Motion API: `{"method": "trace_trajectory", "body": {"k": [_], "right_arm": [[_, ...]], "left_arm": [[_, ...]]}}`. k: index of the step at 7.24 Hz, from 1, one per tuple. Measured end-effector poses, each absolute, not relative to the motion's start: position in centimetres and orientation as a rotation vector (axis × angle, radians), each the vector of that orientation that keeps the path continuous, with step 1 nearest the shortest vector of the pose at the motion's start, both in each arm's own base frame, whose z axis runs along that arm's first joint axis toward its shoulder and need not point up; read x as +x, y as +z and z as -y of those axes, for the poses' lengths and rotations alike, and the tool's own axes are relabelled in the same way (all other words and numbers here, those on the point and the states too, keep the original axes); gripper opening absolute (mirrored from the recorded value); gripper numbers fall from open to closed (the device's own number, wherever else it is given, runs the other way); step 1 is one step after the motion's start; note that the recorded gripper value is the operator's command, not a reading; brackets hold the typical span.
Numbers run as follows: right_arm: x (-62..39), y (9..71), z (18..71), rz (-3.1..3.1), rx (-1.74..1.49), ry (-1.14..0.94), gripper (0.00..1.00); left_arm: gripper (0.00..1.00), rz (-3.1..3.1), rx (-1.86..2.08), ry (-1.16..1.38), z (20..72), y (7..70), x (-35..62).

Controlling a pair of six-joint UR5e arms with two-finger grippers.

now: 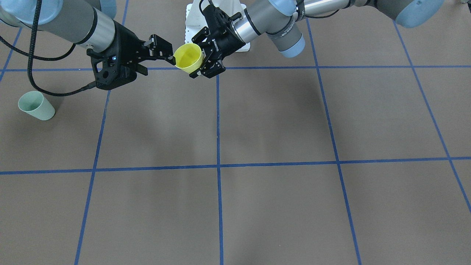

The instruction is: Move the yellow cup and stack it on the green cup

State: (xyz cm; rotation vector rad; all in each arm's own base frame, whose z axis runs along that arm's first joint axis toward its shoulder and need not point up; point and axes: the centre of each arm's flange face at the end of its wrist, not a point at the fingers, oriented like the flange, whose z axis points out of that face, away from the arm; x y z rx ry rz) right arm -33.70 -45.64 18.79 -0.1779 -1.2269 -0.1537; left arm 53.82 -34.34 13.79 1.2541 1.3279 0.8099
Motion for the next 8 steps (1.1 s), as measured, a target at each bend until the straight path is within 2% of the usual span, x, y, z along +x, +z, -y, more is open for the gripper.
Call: {"method": "trace_trajectory", "body": {"k": [5, 8], "right_arm": [[-36.1, 17.8, 41.9, 1.196, -0.073, -0.188, 0.87], [-36.5, 18.2, 41.3, 1.191, -0.082, -0.197, 0.72]], "left_arm": [[0.00, -1.328, 1.255, 0.810, 34.3, 13.3, 53.8], [0.00, -1.334, 1.264, 0.806, 34.3, 12.6, 53.8]]}}
